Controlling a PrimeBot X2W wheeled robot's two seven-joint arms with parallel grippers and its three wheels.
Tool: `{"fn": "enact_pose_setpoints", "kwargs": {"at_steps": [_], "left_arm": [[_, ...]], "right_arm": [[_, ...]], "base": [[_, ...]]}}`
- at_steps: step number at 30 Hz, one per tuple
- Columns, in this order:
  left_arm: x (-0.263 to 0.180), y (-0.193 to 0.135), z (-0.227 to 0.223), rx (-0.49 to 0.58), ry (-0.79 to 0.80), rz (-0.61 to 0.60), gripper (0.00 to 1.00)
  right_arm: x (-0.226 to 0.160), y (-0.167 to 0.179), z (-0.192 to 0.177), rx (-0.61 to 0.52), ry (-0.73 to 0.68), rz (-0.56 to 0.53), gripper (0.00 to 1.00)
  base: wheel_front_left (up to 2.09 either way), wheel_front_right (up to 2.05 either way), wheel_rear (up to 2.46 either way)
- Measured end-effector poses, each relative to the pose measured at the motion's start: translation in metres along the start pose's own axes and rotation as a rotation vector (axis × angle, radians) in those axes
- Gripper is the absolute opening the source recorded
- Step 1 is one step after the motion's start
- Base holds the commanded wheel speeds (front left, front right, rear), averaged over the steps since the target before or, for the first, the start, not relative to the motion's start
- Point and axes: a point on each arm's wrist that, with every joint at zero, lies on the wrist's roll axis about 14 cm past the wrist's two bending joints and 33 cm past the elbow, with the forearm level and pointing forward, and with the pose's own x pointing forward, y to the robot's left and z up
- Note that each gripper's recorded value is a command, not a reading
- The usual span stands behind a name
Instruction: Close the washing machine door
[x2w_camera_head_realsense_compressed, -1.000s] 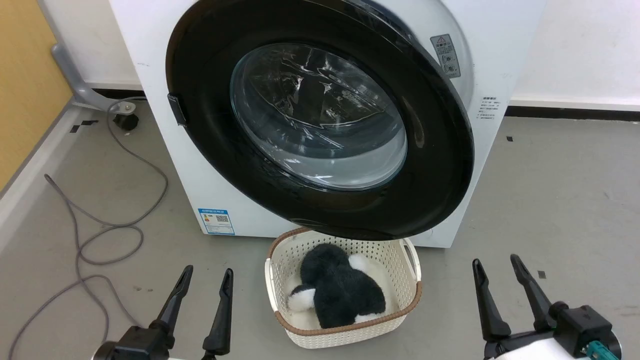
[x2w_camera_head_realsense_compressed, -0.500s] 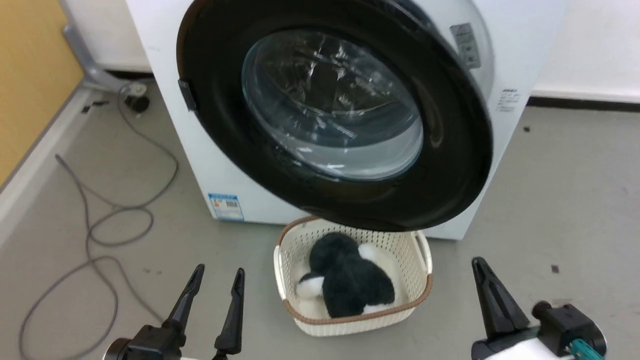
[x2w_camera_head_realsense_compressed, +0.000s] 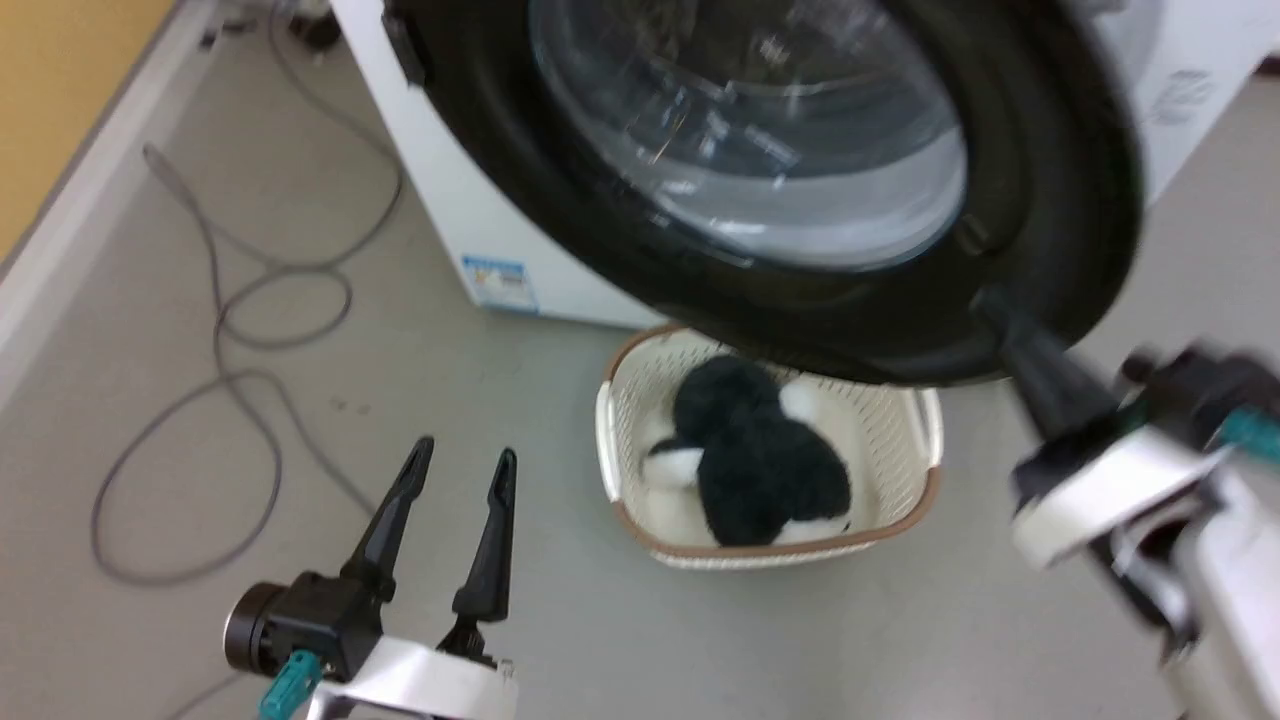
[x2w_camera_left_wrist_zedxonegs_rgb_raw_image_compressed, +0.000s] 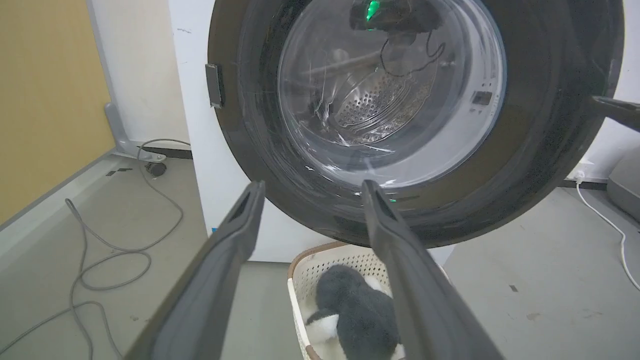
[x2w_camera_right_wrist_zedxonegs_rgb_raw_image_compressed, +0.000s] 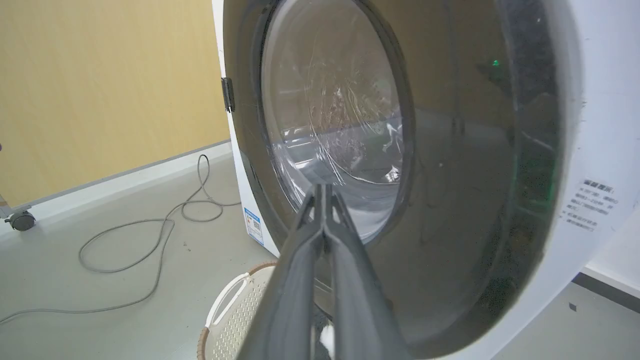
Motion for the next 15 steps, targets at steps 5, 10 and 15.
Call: {"fn": "enact_pose_setpoints", "kwargs": {"at_steps": [5, 10, 15], "left_arm": [[0.009, 0.009, -0.01, 0.005, 0.027, 0.027, 1.0], [0.011, 0.017, -0.018, 0.007, 0.05, 0.052, 1.0], [0.014, 0.025, -0.025, 0.016, 0.071, 0.074, 1.0]], "right_arm": [[0.034, -0.033, -0.017, 0.06, 0.055, -0.03, 0.0], [0.058, -0.06, -0.038, 0.142, 0.101, -0.086, 0.0], [0.079, -0.098, -0.052, 0.212, 0.123, -0.187, 0.0]], "base": [[0.0, 0.0, 0.0], [0.0, 0.0, 0.0], [0.0, 0.0, 0.0]]}}
